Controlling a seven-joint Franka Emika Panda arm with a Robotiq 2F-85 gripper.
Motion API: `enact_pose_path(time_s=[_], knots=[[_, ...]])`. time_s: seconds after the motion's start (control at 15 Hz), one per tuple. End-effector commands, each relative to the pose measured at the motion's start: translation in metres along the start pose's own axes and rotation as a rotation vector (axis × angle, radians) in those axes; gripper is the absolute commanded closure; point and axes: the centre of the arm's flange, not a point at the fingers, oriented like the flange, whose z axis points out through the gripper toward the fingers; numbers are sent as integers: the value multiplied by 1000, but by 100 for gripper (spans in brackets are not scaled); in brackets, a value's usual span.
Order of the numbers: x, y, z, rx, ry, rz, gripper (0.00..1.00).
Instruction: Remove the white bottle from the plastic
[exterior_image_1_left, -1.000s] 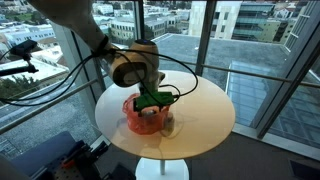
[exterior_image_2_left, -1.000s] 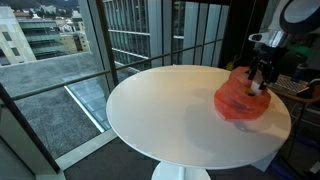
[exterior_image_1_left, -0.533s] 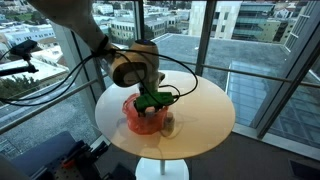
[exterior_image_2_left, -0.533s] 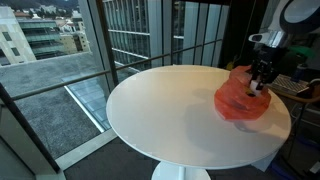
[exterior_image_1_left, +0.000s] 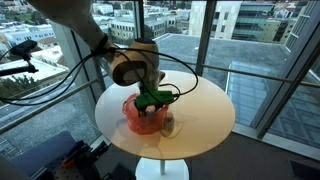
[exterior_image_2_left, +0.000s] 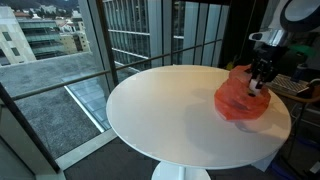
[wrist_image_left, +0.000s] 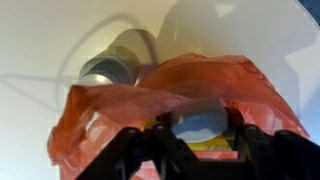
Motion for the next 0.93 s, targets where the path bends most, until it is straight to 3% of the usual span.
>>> enact_pose_path(time_s=[0.0, 0.47, 0.87], knots=[[3, 0, -31, -4, 25, 26, 73], [10, 4, -84, 23, 63, 104, 73], [8, 23, -142, 0, 89, 232, 73]])
